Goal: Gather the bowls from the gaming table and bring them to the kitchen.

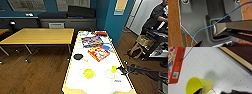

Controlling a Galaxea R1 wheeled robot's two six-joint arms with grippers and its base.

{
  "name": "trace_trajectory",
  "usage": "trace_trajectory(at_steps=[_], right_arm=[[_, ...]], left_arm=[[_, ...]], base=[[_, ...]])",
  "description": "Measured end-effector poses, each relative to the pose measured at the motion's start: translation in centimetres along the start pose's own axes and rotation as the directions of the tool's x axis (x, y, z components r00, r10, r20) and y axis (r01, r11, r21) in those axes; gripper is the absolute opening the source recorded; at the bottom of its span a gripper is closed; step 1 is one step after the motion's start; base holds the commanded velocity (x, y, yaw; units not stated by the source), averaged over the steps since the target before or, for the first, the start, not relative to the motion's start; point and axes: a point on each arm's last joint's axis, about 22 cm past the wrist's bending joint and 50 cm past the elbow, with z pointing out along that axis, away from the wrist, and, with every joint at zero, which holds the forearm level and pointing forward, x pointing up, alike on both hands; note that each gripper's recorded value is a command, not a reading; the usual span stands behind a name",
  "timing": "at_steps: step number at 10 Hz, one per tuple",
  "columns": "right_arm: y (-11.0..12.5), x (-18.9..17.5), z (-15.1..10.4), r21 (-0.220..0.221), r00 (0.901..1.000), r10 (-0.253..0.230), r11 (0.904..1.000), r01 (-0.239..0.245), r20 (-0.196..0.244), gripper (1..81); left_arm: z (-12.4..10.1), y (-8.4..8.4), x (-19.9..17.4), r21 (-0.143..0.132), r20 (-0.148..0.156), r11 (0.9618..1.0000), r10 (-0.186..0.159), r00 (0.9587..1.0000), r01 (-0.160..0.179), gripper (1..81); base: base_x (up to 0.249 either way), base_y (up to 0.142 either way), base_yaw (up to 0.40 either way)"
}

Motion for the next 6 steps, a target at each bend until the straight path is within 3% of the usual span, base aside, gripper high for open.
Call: trace_trajectory(at_steps=[4, 6], right_arm=[[2.7, -2.2, 1.4, -0.008, 0.9991, 0.040, 0.9992, -0.040, 0.010, 81.1], [1.5, -1.7, 1.2, 0.011, 0.9993, 0.036, 0.9993, -0.036, 0.004, 81.1]], left_arm=[[0.0, 0.0, 0.0, 0.000, 0.000, 1.0000, 0.000, 1.0000, 0.000, 81.1], [0.0, 0.0, 0.0, 0.000, 0.000, 1.0000, 0.000, 1.0000, 0.000, 81.1]], base=[[0.000, 0.000, 0.000], [0.000, 0.000, 0.000]])
